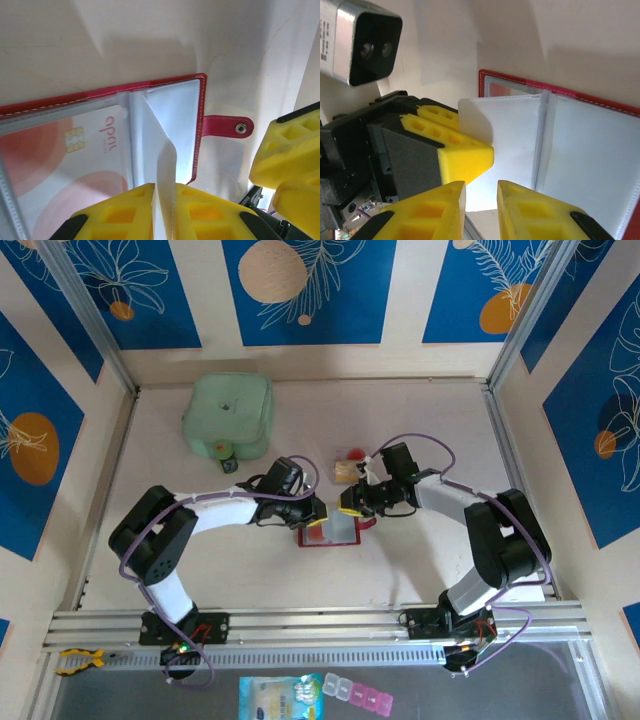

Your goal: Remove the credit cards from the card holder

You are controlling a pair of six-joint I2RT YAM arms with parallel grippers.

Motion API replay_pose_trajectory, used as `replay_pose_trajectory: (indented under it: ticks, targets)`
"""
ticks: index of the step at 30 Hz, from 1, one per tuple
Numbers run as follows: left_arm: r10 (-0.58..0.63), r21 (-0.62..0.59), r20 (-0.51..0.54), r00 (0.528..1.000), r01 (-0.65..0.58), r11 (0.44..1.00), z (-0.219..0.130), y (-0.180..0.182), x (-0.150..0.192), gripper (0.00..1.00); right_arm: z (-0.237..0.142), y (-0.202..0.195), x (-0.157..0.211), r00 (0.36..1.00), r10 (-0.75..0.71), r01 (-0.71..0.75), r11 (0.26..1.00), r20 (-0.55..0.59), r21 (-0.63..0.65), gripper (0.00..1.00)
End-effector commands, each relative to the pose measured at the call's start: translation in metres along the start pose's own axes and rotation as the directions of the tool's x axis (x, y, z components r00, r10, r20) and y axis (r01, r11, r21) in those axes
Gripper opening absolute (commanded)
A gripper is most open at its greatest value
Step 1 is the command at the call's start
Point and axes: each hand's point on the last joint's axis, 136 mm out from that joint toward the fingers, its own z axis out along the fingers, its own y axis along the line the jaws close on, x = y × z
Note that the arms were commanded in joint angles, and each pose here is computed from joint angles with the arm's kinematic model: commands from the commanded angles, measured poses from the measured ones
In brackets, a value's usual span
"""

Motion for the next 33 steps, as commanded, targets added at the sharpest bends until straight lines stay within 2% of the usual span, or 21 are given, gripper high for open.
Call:
replay_pose_trajectory:
  ticks: [1, 9, 16, 19, 23, 33]
  targets:
    - [0.026, 0.029, -0.029, 0.999, -0.025, 0.999, 0.002, -0.018, 0.005, 0.17, -0.009, -0.004, 0.008, 1.0, 0.011, -0.011, 1.0, -0.005, 0.008, 0.24]
    - [0.049, 0.04, -0.053, 0.997, -0.047, 0.998, 0.016, -0.032, 0.005, 0.18, -0.023, -0.01, 0.008, 0.999, 0.026, -0.026, 1.0, 0.028, 0.011, 0.24]
    - [0.069, 0.053, -0.079, 0.994, -0.065, 0.996, 0.031, -0.045, 0.006, 0.29, -0.036, -0.01, 0.008, 0.998, 0.03, -0.03, 0.999, 0.056, 0.016, 0.24]
    - [0.076, 0.061, -0.088, 0.993, -0.071, 0.996, 0.037, -0.049, 0.006, 0.38, -0.04, -0.01, 0.009, 0.998, 0.032, -0.033, 0.999, 0.061, 0.017, 0.24]
    - [0.078, 0.058, -0.096, 0.992, -0.073, 0.996, 0.043, -0.048, 0.007, 0.42, -0.043, -0.009, 0.01, 0.997, 0.033, -0.034, 0.999, 0.067, 0.016, 0.25]
    - [0.048, 0.028, -0.127, 0.991, -0.045, 0.999, 0.062, -0.028, 0.009, 0.42, -0.046, -0.007, 0.013, 0.997, 0.038, -0.04, 0.999, 0.073, 0.018, 0.25]
